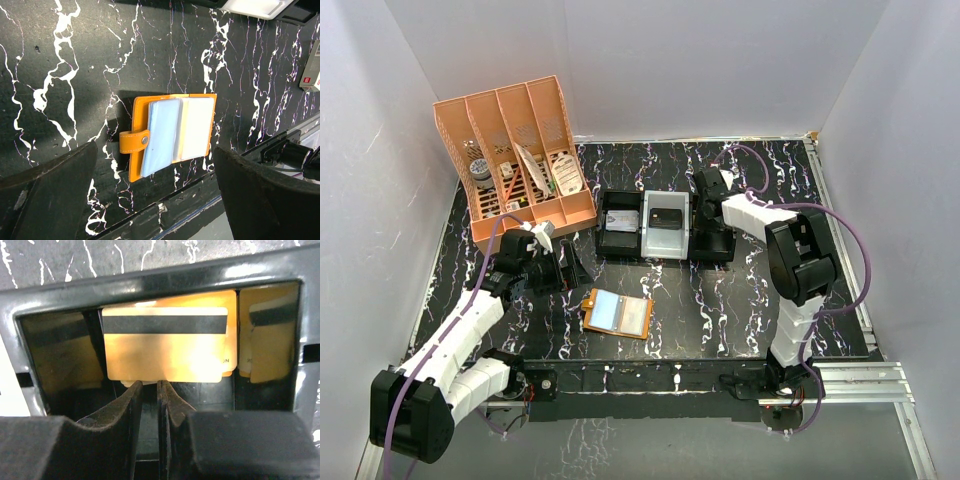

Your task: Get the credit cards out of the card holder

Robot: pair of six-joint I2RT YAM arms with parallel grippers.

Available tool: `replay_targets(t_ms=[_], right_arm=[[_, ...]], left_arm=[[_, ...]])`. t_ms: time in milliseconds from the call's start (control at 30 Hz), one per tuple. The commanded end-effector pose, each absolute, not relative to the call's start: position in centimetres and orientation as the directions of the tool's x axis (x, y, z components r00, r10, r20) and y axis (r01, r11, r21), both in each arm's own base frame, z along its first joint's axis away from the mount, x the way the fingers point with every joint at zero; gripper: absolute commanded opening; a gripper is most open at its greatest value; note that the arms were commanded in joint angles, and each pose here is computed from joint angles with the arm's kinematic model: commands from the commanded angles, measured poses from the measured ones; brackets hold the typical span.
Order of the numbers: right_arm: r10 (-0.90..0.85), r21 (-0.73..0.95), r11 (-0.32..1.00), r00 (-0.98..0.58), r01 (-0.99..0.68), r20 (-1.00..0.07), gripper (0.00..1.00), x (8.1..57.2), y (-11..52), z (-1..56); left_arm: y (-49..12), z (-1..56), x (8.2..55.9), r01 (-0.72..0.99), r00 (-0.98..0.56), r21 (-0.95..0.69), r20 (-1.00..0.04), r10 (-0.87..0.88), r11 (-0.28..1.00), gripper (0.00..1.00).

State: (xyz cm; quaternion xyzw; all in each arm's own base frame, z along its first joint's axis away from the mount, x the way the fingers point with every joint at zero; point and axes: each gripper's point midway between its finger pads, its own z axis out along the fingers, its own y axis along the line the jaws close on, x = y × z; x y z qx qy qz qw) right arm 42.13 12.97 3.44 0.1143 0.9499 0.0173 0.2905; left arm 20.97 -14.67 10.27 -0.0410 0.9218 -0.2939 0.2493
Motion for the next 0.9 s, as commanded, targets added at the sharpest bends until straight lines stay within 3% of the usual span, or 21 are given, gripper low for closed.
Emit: replay_targets(t_ms=[0, 400, 867], right_arm=[[0.223, 0.068, 0.97, -0.75, 0.232, -0.623, 0.17, 44.5, 12.4, 4.8], [0.21, 0.086, 0.976, -0.743, 0.202, -0.635, 0.21, 44.6, 12.7, 5.9], [0.203, 0.127, 0.978, -0.591, 0.168, -0.781, 0.39, 44.3, 11.5, 17.8]], left_arm=[[-14.9, 11.5, 21.1, 0.093, -0.862, -0.575, -0.454, -0.223, 0.813, 0.99], [-14.9, 11.3, 21.2, 0.096, -0.864, -0.573, -0.454, -0.217, 0.814, 0.99], [-14.0, 11.9, 21.6, 0.077, -0.838, -0.542, -0.49, -0.24, 0.837, 0.99]])
